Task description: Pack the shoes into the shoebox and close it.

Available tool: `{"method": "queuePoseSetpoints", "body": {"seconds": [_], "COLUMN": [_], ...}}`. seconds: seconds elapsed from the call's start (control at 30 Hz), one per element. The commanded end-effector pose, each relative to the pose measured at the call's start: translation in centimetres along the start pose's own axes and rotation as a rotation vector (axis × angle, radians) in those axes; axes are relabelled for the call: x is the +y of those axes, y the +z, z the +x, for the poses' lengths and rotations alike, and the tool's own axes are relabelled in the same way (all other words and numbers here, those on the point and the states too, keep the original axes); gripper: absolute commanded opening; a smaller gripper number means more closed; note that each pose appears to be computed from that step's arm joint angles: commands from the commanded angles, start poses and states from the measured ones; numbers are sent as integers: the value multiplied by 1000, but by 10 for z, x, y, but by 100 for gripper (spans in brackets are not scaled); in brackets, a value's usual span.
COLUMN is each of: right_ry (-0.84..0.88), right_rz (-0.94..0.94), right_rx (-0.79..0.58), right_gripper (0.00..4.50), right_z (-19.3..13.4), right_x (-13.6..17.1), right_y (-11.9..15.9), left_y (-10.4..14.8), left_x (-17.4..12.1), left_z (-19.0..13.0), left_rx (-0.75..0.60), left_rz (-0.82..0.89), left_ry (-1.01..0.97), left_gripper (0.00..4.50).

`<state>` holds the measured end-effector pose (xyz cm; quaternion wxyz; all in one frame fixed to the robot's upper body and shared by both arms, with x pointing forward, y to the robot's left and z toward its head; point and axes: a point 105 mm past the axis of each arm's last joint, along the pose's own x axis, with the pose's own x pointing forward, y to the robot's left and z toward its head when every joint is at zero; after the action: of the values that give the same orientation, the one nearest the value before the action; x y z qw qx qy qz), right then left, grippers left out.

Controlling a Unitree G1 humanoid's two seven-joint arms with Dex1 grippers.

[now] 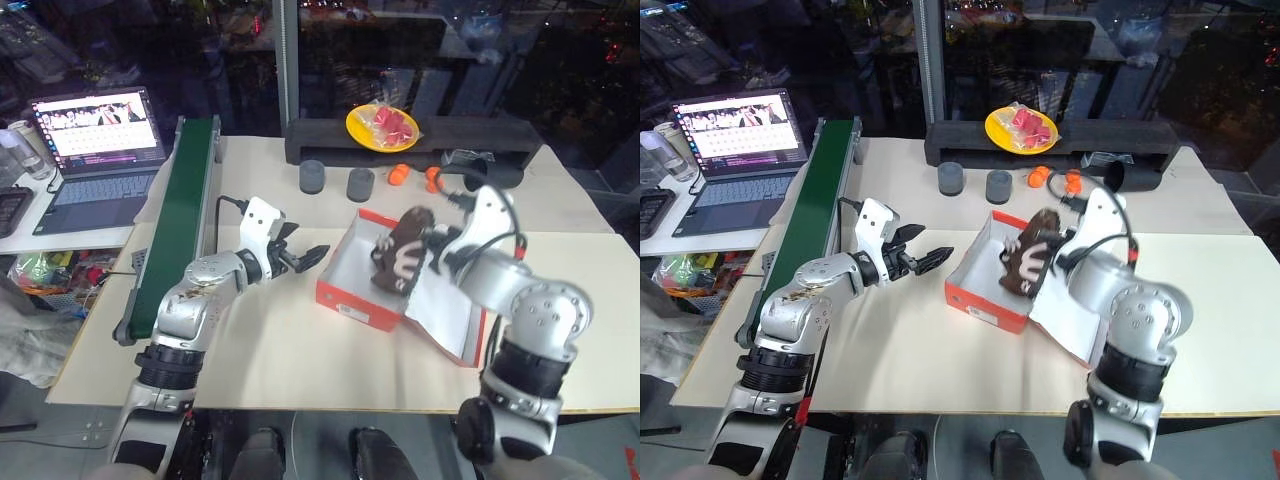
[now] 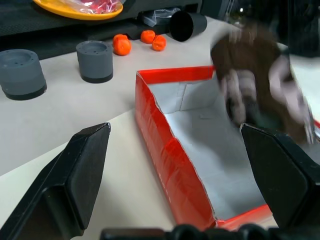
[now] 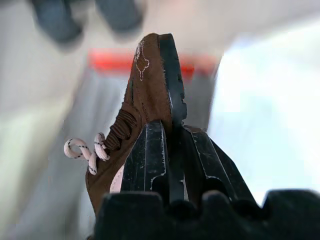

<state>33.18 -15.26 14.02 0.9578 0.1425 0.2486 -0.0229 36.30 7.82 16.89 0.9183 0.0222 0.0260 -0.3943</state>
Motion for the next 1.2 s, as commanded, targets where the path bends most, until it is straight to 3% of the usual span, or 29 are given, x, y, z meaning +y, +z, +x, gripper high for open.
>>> {"method": "queuePoseSetpoints", "body": {"seconds": [0.03, 0.3, 0.43, 0.57, 0.73, 0.8, 0.9, 0.97, 1.03, 1.1, 1.2], "right_ry": [-103, -212, -184, -154, -141, 16, 397, 744, 1054, 1182, 1156], "right_rz": [-36, -87, -63, -97, -210, -282, -403, -529, -643, -709, -692], "right_rx": [31, 55, -30, -259, -646, -718, -690, -602, -499, -425, -378], "right_gripper": [38, 38, 168, 299, 299, 299, 299, 299, 299, 299, 299], "right_z": [0, 11, 10, -6, -50, -59, -68, -87, -114, -123, -108], "right_x": [-12, -20, -13, -1, 15, 42, 93, 125, 135, 128, 115], "right_y": [-14, -21, -1, 55, 137, 147, 127, 88, 45, 20, 17], "left_y": [19, 23, 24, 27, 49, 59, 63, 57, 42, 26, 22], "left_x": [-8, -2, 1, 10, 56, 83, 123, 150, 169, 177, 177], "left_z": [1, 0, 0, -4, -17, -27, -48, -67, -83, -90, -90], "left_rx": [-51, -55, -62, -75, -175, -223, -250, -230, -160, -111, -78], "left_rz": [36, 44, 46, 75, 69, 62, 16, -18, -46, -124, -111], "left_ry": [-21, -8, 7, 53, 279, 434, 694, 871, 1000, 1059, 1063], "left_gripper": [448, 448, 450, 450, 450, 450, 450, 450, 450, 450, 450]}}
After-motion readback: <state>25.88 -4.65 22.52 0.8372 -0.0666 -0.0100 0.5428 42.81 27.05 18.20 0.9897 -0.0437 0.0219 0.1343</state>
